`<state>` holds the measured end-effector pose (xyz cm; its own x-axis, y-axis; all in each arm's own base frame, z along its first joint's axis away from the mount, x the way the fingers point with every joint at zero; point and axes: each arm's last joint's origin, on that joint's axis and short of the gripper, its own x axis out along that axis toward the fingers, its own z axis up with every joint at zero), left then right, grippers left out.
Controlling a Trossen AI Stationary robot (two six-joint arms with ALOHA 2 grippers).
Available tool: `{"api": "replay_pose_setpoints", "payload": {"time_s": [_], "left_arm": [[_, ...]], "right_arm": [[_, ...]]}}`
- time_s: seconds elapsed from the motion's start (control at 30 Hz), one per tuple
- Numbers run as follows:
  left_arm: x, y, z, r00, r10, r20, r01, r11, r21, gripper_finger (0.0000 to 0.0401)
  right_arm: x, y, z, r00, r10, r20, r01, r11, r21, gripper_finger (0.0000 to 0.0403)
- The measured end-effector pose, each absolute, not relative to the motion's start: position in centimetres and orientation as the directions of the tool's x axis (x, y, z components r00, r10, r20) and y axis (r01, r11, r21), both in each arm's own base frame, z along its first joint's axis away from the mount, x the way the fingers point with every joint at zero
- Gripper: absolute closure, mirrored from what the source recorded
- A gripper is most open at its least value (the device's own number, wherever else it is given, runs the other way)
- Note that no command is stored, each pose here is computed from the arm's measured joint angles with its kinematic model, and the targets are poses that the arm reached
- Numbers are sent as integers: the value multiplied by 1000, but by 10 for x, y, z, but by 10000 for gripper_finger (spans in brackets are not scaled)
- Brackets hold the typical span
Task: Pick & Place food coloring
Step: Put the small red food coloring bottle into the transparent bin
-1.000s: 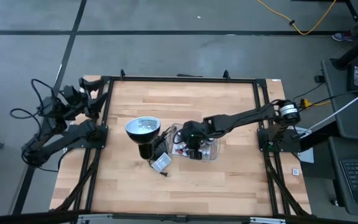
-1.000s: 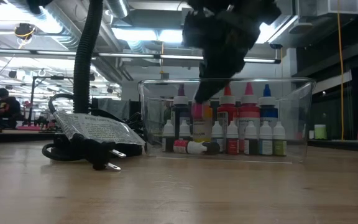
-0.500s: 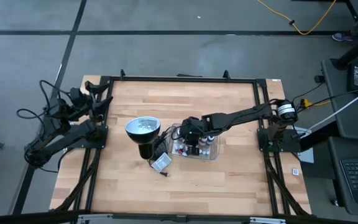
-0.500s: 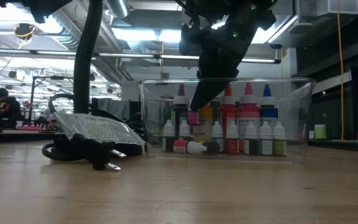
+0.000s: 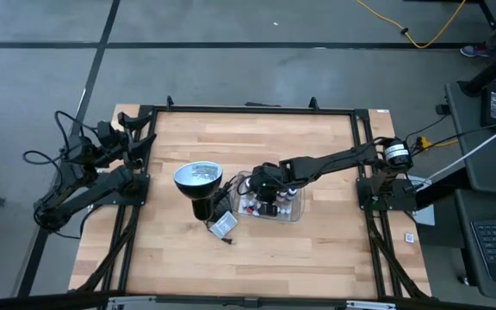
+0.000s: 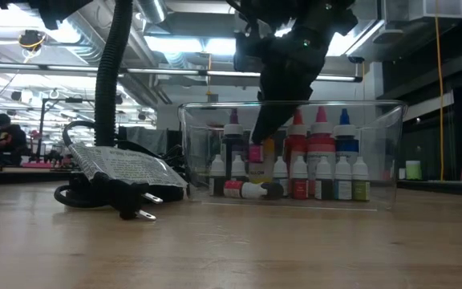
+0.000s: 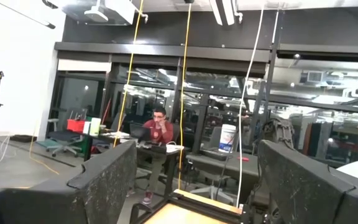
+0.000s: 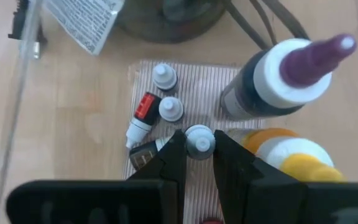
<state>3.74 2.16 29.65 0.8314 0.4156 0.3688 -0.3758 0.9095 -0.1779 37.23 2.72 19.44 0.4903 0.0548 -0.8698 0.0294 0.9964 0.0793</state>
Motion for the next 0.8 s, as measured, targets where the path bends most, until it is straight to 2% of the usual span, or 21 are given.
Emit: {"api": "replay_pose_setpoints", "payload": {"time_s": [0.4,0.8], "left_arm": [[38,22,296,835,416,361,-376,909,-179,68],[38,22,293,844,421,334,-380,907,-183,68]], "right_arm": [[375,34,215,465,33,-884,-92,996,-11,341],[378,35,213,477,43,-878,-155,987,-36,341]]}}
